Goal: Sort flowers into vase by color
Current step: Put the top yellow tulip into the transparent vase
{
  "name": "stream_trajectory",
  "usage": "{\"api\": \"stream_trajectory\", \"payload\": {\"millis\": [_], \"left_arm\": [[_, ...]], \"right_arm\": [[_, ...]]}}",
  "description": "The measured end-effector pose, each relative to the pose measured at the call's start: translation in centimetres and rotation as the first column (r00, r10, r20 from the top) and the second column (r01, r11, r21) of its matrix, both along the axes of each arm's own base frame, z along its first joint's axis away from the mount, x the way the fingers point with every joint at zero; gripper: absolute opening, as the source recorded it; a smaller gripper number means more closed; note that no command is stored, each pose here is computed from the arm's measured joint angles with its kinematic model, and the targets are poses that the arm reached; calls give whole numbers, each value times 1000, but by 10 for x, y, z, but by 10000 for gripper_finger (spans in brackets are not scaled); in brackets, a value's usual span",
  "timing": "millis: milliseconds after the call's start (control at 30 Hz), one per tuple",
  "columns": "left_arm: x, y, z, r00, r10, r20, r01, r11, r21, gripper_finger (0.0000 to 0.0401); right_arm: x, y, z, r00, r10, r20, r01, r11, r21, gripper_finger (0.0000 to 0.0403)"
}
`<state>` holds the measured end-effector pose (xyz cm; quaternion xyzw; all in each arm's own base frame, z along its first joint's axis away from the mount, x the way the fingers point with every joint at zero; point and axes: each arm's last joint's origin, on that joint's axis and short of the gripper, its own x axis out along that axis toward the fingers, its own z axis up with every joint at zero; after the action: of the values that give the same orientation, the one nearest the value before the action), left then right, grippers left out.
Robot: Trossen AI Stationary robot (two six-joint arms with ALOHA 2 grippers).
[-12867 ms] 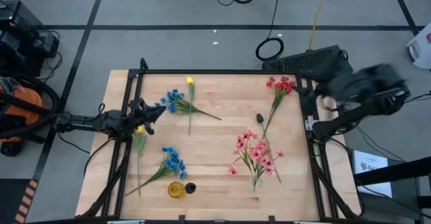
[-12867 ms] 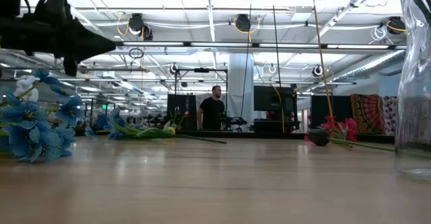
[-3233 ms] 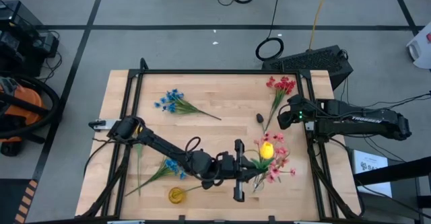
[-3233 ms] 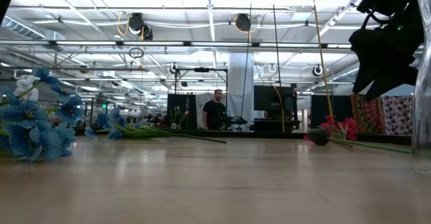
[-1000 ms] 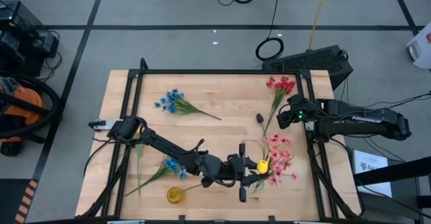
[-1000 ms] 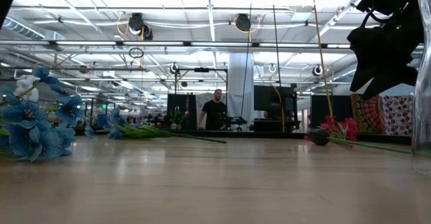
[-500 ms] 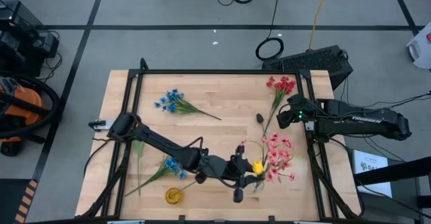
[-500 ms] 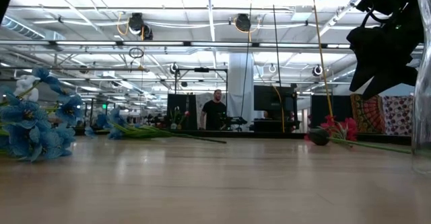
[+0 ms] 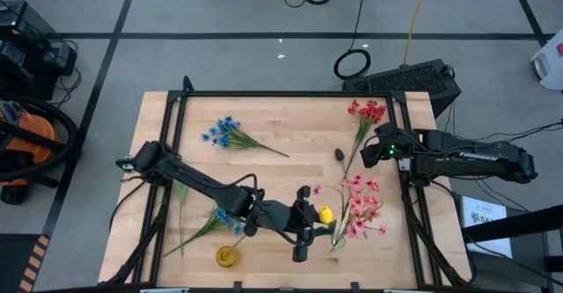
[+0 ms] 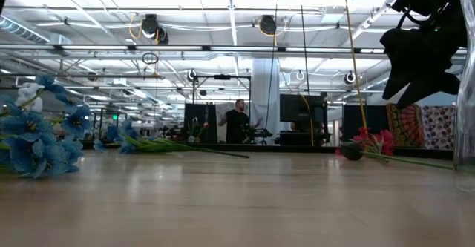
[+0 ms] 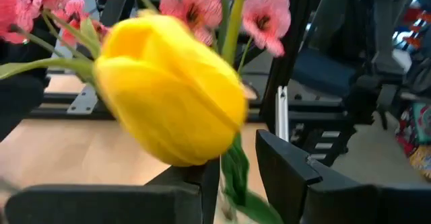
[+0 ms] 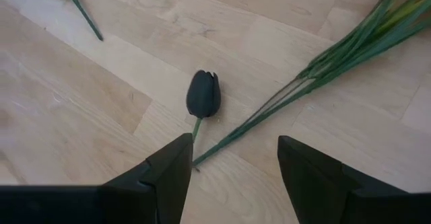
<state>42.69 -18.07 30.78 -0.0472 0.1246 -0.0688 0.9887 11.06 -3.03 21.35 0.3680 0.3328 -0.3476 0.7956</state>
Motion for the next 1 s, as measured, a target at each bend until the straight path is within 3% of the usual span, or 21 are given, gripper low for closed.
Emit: {"api": "stream_trajectory", "payload": {"millis": [200,1000], "left_arm": [[-3,-1,-1,999,-18,-45,16,999,-39,103],[-9,1,-2,993,-37,-112,38,999,9,103]], "right_arm": [[0,0,0,1000,0,0,0,1000,0,210],[0,0,0,1000,0,-1,0,1000,0,210]]}}
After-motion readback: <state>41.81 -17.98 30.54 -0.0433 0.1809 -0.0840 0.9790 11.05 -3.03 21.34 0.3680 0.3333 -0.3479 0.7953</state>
